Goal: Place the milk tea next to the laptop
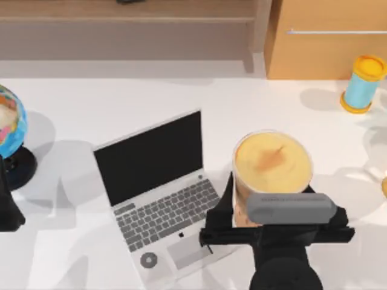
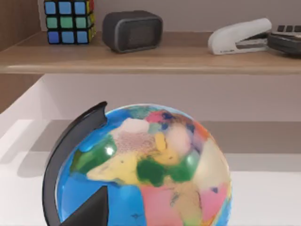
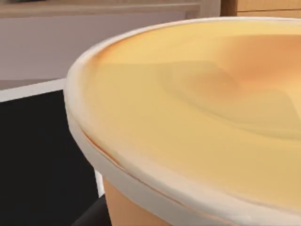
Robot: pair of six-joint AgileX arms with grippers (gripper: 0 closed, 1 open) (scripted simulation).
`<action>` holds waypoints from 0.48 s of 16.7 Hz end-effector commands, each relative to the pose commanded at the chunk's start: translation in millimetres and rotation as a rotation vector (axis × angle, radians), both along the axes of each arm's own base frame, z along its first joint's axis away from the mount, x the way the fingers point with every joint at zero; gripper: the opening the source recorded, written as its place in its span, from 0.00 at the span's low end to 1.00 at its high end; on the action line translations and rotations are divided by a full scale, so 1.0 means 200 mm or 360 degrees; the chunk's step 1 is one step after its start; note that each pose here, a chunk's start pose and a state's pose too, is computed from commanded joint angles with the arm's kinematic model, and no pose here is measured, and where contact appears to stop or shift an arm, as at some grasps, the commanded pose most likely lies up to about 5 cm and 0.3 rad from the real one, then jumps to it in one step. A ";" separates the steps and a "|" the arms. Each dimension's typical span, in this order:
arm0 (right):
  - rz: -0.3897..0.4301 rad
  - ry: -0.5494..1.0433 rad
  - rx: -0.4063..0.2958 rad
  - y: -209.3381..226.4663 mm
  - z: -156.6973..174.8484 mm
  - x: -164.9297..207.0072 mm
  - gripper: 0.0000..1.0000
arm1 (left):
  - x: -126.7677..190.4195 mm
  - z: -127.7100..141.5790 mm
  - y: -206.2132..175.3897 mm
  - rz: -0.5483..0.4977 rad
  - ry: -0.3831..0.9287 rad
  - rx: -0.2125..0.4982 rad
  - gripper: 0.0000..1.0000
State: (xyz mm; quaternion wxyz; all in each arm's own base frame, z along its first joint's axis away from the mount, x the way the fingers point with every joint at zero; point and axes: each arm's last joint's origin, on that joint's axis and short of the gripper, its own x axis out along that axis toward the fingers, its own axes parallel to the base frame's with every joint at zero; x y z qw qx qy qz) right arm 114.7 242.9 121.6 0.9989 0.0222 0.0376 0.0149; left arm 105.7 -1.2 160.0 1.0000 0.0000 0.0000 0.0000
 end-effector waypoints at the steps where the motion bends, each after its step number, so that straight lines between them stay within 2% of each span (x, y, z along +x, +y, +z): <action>1: 0.0006 -0.0006 0.0015 0.01 0.00 0.00 0.00 | 0.00 0.00 0.00 0.0000 0.0000 0.0000 1.00; 8: 0.0003 -0.0028 0.0074 0.02 -0.03 0.00 0.00 | 0.00 0.00 0.00 0.0000 0.0000 0.0000 1.00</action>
